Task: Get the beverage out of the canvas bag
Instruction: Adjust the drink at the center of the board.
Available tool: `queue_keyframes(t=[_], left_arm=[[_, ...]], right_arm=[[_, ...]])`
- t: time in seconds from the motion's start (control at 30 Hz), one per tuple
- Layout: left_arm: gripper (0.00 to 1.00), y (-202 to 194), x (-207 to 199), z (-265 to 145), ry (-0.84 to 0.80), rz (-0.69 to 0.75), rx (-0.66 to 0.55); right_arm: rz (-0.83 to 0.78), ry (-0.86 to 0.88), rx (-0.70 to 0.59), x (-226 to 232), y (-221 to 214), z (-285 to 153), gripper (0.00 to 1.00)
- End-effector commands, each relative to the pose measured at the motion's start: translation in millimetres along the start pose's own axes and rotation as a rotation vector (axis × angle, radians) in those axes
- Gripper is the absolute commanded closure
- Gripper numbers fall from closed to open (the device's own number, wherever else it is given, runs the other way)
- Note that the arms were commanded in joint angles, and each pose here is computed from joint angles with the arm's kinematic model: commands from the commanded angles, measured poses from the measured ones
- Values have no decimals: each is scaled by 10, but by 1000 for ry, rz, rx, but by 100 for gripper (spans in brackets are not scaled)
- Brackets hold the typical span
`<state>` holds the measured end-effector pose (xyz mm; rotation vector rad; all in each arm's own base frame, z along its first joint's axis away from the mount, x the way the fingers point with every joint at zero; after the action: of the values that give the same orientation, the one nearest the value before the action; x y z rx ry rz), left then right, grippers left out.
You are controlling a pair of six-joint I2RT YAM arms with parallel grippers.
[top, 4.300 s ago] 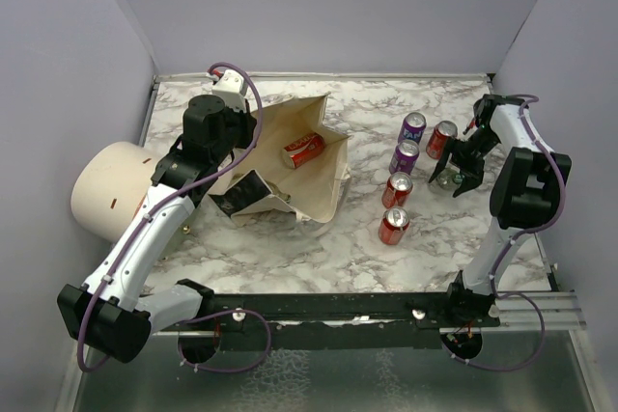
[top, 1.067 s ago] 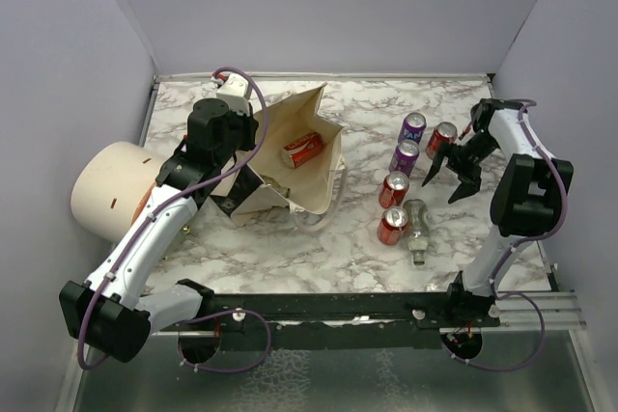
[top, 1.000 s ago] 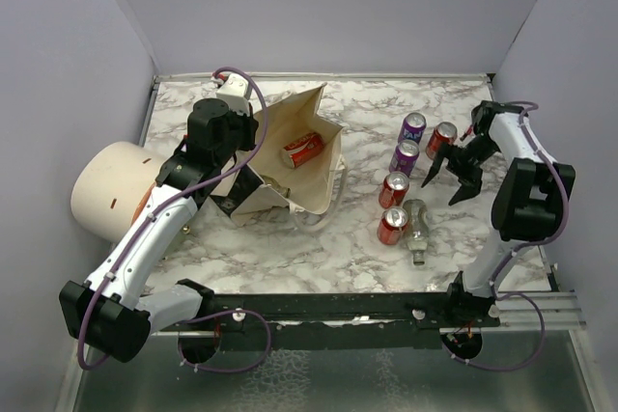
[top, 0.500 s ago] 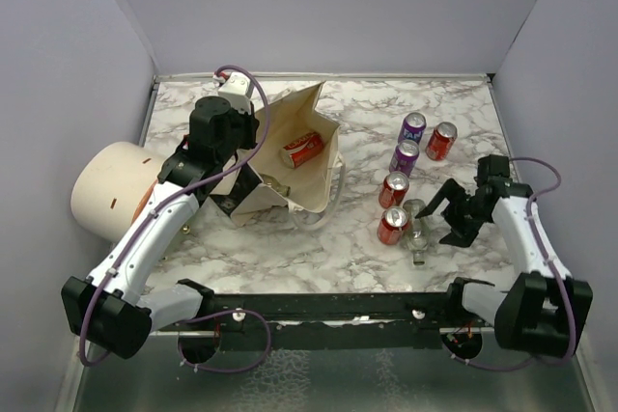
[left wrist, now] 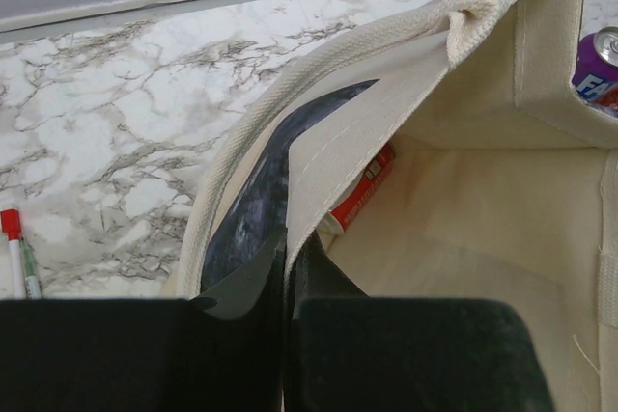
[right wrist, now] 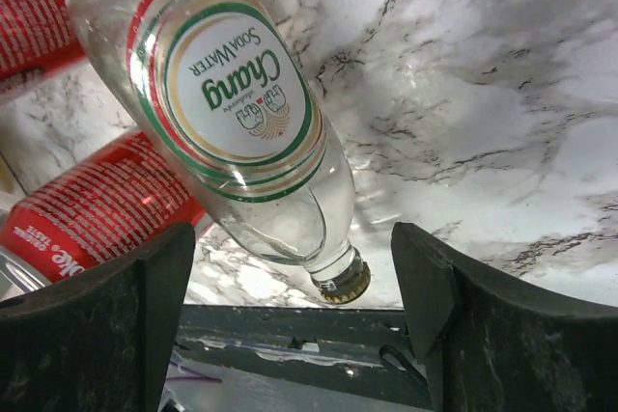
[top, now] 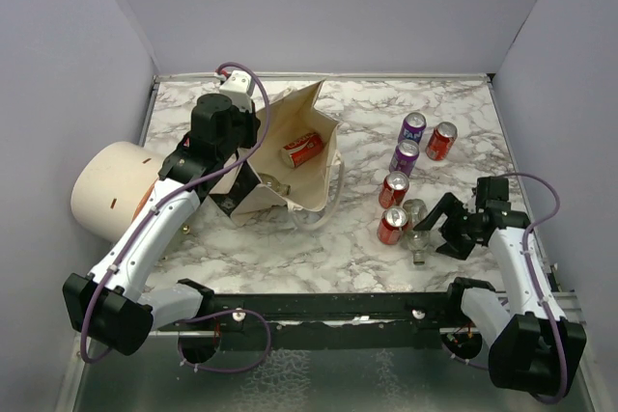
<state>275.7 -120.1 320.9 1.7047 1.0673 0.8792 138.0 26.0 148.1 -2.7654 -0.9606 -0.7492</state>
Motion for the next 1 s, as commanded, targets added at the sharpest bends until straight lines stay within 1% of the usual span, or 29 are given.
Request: queue_keyframes(t=[0.0, 0.07, 0.23, 0.3, 0.4, 0.57, 0.7, 0.8, 0.97], left_arm=[[100, 94, -27, -43, -34, -14, -10], [100, 100, -28, -57, -37, -14, -11], [100, 111, -21, -88, -33, -12, -15], [100, 108, -29, -89, -37, -17, -16], [100, 101, -36, -85, -40, -22, -16], [100, 118, -36, -106, -42, -26, -24], [100, 142, -4, -145, -18, -11, -30], [100, 153, 13, -171, -7, 0, -35], [100, 168, 26, -176, 4, 6, -39]], right_arm=[[-44, 27, 49, -21, -43, 37, 20], [-47, 18, 90, -42, -58, 76, 27], [-66, 32, 193, -99, -121, 181, 36], [-52, 14, 217, -139, -156, 216, 36], [-28, -22, 237, -188, -190, 269, 31], [23, -75, 269, -271, -223, 377, 28], [59, -122, 260, -311, -211, 441, 30], [74, -129, 251, -332, -215, 473, 39], [84, -136, 172, -314, -159, 469, 45]])
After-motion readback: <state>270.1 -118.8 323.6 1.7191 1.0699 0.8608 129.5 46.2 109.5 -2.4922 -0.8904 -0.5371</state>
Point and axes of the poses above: each gripper's point midway between its finger pads, its own z axis out along the fingers, its own x axis along the line the jaws close on, y = z × x, the point moved 9 cm from there along -z, back along the fingers, and after that the axes turned 13 degrees about z, right-handed, at the moved point
